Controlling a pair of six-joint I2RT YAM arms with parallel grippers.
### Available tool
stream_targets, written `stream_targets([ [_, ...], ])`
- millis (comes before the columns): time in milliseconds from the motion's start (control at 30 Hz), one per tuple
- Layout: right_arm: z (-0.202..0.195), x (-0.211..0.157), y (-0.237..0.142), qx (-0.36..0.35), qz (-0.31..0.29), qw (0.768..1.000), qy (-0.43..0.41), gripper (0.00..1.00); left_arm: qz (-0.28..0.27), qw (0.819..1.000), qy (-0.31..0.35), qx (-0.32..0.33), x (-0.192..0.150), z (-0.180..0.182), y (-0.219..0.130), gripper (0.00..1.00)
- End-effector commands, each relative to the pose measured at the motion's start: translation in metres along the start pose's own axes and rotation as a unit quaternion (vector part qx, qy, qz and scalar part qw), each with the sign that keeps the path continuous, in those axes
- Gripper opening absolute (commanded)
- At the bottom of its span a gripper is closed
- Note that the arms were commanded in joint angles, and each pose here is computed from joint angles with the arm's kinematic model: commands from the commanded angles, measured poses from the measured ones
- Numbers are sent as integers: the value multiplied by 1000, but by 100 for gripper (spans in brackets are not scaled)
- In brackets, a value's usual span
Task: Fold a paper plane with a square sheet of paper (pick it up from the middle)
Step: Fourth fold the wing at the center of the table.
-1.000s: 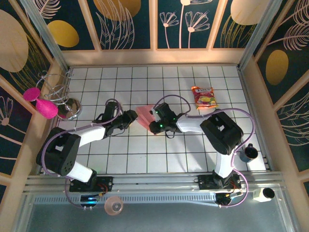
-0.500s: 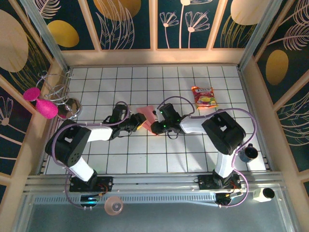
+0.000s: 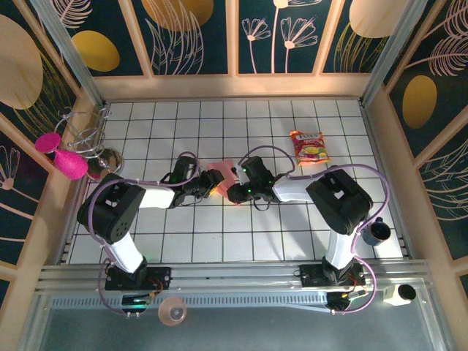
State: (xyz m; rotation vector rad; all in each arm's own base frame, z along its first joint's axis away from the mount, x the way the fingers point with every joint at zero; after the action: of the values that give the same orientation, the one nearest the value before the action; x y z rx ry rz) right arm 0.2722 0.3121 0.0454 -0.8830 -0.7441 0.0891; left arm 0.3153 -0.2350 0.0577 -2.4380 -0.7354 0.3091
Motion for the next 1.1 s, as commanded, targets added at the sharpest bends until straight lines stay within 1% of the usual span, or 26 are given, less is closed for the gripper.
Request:
stream_targets([
  [0, -1, 7, -4, -27, -3, 1000, 7, 24, -3, 1000, -6, 1, 0, 2, 2, 50],
  [100, -1, 8, -3, -51, -1, 999, 8, 24, 1, 1000, -10, -2, -1, 4, 2, 50],
  [233, -8, 8, -2, -101, 4, 995, 8, 23, 5, 1000, -11, -3, -3, 4, 4, 50],
  [367, -14, 3, 1, -131, 13, 991, 9, 18, 5, 1000, -11, -6, -2, 3, 4, 50],
  [533, -11, 4, -4, -122, -7, 993, -1, 12, -8, 1000, -3, -18, 2, -10, -1, 50],
  [667, -7, 4, -9, -106, -32, 993, -31, 11, -15, 1000, 1, -12, 8, -14, -2, 50],
  [700, -6, 5, -11, -105, -35, 993, -40, 11, -17, 1000, 4, -17, 10, -20, -6, 50],
  [933, 1, 8, -22, -91, -63, 990, -88, 11, -19, 1000, 10, 20, 18, -30, -11, 50],
  [1067, 3, 8, -23, -89, -69, 988, -106, 11, -27, 998, 17, 52, 23, -32, -11, 51],
])
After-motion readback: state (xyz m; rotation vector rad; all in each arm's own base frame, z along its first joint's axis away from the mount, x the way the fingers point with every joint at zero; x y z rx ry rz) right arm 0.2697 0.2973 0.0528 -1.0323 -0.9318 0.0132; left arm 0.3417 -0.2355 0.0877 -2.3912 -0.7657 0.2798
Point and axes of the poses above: each hand's point on the last joint's axis, 136 mm out from that joint toward the fingers, its own y axis out along the fingers, its own z axis along the line the jaws close on, x = y × z, the point moved 3 cm from there along -y, back along the fingers, and after that the axes turned 8 degrees about -y, right-handed, at the moved point
